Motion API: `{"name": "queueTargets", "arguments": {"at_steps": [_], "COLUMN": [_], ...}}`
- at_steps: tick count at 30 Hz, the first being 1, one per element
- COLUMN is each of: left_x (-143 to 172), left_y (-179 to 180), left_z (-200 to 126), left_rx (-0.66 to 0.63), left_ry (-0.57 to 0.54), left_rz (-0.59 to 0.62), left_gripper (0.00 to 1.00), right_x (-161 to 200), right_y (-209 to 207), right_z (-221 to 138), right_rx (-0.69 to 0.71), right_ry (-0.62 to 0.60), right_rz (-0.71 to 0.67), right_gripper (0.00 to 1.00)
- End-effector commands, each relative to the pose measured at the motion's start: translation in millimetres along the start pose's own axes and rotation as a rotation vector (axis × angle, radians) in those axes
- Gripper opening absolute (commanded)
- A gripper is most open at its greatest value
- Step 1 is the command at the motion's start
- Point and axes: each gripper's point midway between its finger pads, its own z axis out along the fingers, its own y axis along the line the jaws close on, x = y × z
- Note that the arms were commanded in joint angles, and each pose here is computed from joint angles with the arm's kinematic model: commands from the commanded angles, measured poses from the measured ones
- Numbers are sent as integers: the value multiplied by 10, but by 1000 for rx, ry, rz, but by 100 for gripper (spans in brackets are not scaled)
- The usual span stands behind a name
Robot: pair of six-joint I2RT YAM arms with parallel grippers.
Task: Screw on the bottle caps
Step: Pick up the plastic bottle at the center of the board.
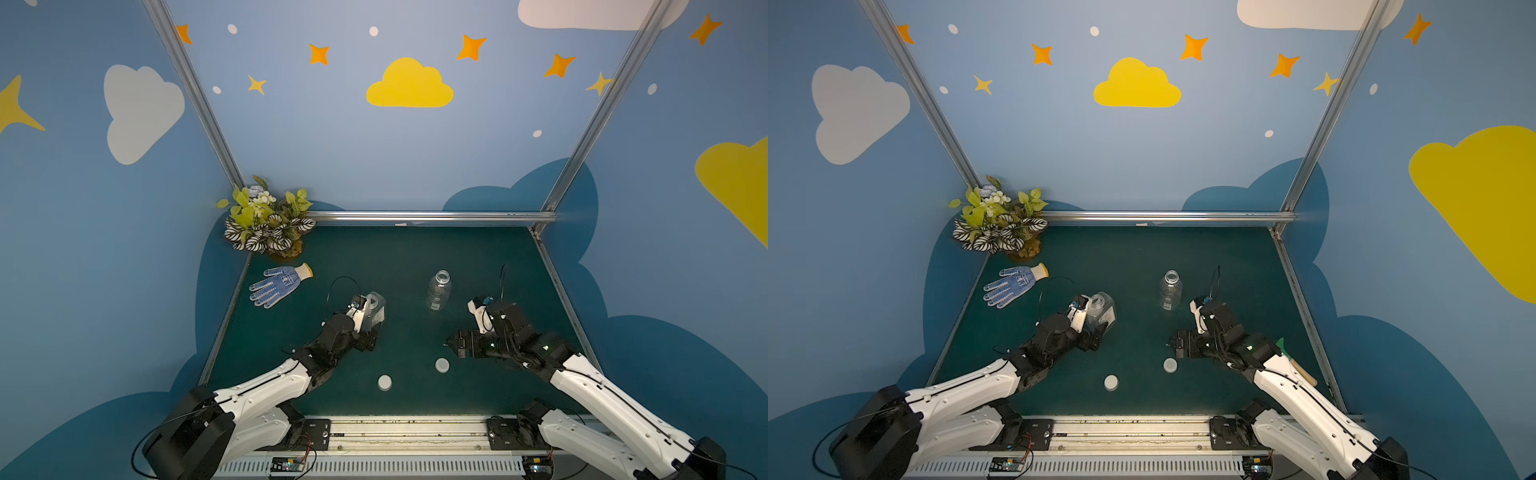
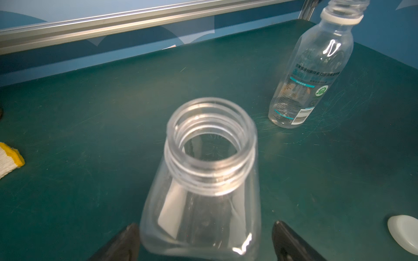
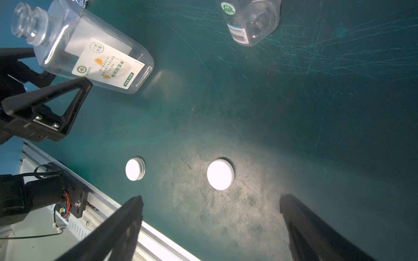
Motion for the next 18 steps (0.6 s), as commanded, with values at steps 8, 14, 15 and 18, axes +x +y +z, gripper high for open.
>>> {"name": "queueTargets", "arguments": {"at_steps": [8, 14, 15, 18], "left_x": [-123, -113, -107, -100], "left_y": [-140, -152, -164, -172], "left_z": [138, 192, 203, 234], "left_rx": [119, 138, 146, 146], "left_ry": [-75, -88, -86, -79], "left_rz": [3, -1, 0, -2], "left_gripper": [80, 74, 74, 69], "right_x": [-46, -37, -38, -44], "right_y": [70, 120, 123, 144], "right_z": [35, 68, 73, 70], "right_rx": [29, 38, 41, 51], "right_ry": [-8, 10, 12, 15], "right_rz": [-45, -77, -82, -97], "right_gripper": [98, 98, 98, 98]}}
